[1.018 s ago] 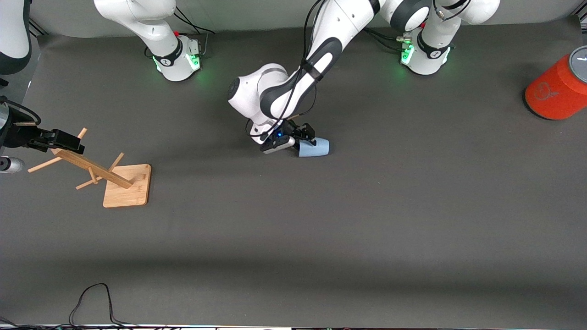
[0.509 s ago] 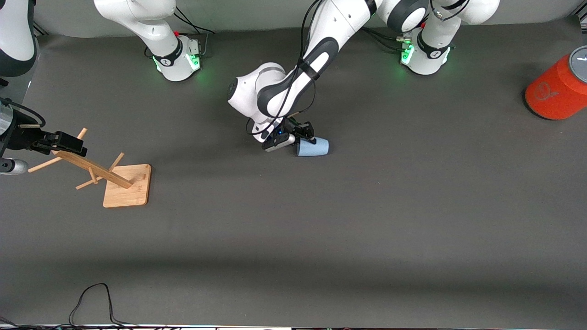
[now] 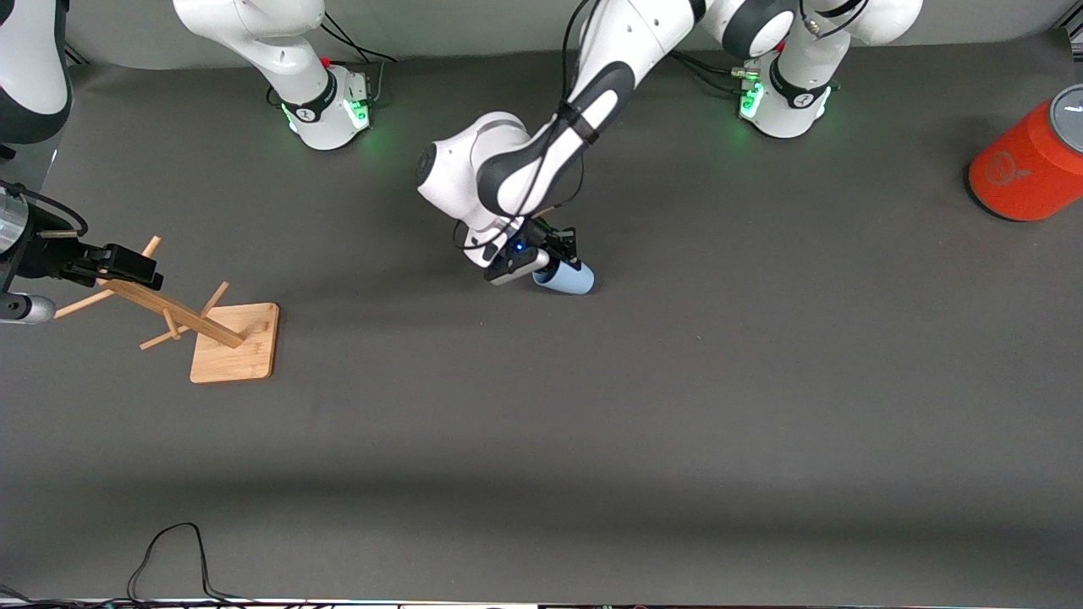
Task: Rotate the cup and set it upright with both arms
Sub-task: 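Rotate the cup upright with the left gripper and set it down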
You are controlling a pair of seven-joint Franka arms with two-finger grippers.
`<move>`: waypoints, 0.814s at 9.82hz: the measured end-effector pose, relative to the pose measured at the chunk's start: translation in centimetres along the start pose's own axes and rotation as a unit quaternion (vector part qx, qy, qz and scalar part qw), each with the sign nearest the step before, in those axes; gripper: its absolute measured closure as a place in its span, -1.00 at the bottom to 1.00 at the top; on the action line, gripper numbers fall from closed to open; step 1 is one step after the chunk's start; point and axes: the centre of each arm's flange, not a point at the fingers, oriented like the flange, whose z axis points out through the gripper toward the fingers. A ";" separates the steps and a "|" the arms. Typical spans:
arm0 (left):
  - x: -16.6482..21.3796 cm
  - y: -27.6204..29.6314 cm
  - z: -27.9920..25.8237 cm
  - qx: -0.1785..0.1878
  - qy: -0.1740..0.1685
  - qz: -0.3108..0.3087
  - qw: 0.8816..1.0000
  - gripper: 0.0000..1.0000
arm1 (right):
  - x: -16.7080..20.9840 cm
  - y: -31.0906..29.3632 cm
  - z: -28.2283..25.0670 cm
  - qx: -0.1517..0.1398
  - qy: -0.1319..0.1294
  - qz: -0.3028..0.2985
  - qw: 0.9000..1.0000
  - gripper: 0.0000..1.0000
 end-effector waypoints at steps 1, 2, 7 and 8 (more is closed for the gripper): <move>2.8 -1.9 -0.6 -0.033 -0.027 -0.010 0.999 0.82 | 0.0 0.0 0.0 0.000 0.000 0.000 1.000 -1.00; 5.8 -4.5 -1.3 -0.070 -0.051 -0.017 0.996 0.82 | 0.0 0.0 0.0 0.000 0.001 0.000 1.000 -1.00; 9.1 -15.5 -2.7 -0.254 -0.099 -0.065 0.960 0.82 | 0.1 -0.1 -0.1 0.000 0.004 -0.001 1.000 -1.00; 8.4 -17.1 -1.5 -0.278 -0.110 -0.076 0.951 0.82 | 0.1 -0.2 -0.1 0.000 0.004 -0.002 1.000 -1.00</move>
